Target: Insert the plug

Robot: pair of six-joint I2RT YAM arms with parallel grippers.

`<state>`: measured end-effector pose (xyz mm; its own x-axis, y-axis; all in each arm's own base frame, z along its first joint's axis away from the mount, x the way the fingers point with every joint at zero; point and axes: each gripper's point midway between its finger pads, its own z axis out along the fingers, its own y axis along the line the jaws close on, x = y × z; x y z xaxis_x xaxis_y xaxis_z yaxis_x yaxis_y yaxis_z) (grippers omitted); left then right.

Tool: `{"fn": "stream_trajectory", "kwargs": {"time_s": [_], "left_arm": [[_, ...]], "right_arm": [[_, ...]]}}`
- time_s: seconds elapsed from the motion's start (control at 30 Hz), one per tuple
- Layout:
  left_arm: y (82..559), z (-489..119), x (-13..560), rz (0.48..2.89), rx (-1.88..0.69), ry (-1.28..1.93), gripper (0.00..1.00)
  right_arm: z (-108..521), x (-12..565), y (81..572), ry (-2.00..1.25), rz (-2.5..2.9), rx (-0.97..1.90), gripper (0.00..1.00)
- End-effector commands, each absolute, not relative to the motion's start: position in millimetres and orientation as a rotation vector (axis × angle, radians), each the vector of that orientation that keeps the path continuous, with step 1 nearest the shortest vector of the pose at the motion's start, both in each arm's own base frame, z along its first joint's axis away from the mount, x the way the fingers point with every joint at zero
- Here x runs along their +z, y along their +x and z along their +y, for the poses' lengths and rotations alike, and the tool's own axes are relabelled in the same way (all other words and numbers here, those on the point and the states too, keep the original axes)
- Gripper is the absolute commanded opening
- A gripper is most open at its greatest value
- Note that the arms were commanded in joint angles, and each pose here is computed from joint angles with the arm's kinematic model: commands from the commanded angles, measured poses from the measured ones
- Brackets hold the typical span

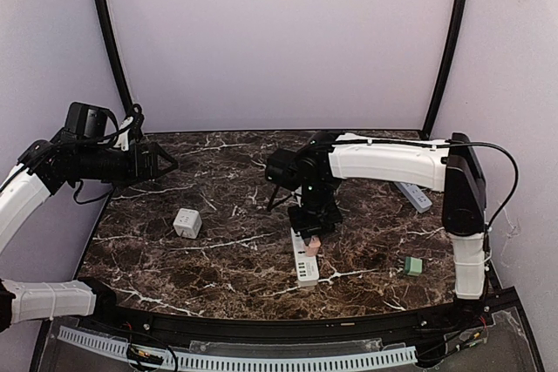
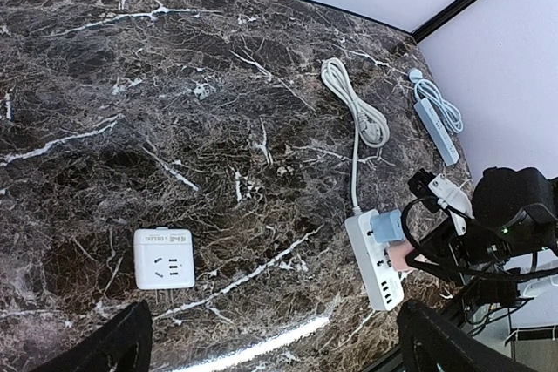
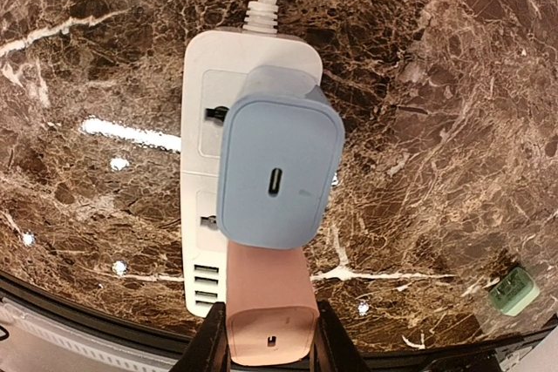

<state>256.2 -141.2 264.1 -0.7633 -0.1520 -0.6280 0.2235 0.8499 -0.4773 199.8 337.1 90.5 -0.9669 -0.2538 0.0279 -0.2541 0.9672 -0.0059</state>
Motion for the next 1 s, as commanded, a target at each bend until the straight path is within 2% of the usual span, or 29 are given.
{"fn": "stream_trajectory", "kwargs": {"time_s": [0.0,0.2,0.97], "left_arm": [[255,-137,260,2.339,-0.688,0.053,1.00],[254,-136,260,2.337,-0.686,0.052,1.00],[250,-135,262,2.333,-0.685,0.056,1.00]], "right_arm": [[325,55,186,0.351,-3.012,0.206,0.00],[326,58,189,0.241,-3.049,0.216,0.00],[328,26,173,0.318,-2.967,0.304,0.00]]}}
